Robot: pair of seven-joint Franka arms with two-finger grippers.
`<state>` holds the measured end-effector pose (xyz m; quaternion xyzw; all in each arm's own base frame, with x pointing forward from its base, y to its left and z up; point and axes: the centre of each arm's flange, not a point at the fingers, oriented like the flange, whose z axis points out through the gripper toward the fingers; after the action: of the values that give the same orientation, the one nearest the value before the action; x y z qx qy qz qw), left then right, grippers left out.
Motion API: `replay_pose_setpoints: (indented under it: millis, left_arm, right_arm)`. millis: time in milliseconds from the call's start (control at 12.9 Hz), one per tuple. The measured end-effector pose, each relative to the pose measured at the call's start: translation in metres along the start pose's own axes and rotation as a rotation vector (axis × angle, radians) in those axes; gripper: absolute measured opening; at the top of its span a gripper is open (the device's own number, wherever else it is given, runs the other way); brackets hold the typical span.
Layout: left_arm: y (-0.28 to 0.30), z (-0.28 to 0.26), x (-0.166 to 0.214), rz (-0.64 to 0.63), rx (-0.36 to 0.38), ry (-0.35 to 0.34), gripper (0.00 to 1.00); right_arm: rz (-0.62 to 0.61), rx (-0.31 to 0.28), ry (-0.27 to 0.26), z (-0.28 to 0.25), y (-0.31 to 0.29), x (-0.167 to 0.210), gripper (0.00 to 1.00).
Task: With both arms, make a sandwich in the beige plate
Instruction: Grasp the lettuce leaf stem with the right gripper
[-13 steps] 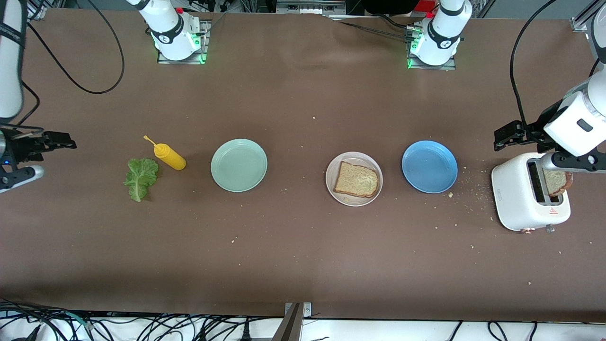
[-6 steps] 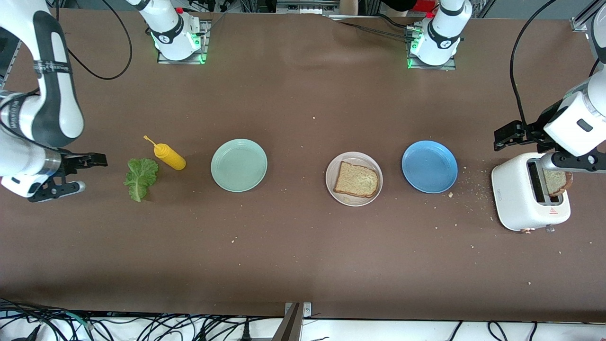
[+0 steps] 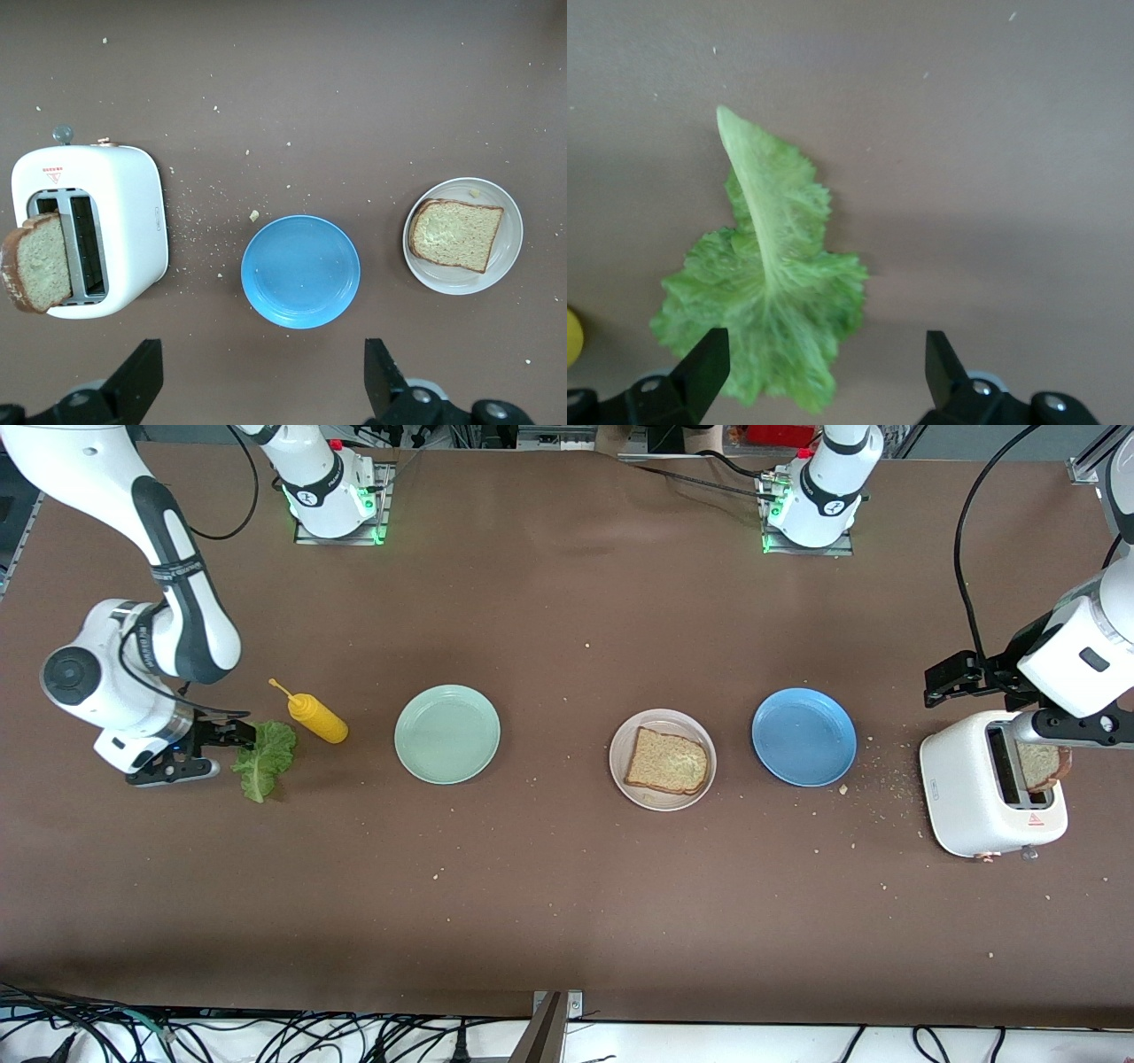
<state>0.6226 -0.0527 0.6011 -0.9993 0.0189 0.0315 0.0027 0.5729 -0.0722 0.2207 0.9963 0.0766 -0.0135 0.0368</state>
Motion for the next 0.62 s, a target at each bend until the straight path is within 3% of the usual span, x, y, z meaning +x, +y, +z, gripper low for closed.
replay_pose_setpoints:
  millis: [311, 389, 622]
  left_arm:
    - [0.0, 0.0, 0.0, 0.0, 0.0, 0.0, 1.0]
    - [0.0, 0.0, 0.0, 0.0, 0.0, 0.0, 1.0]
    - [0.0, 0.0, 0.0, 0.0, 0.0, 0.0, 1.0]
  right_arm:
    - [0.048, -0.005, 0.041, 0.026, -0.014, 0.003, 0.98]
    - [0.054, -0.007, 0.047, 0.035, -0.015, 0.003, 0.9]
    - [0.048, -0.001, 0.053, 0.042, -0.024, 0.005, 0.54]
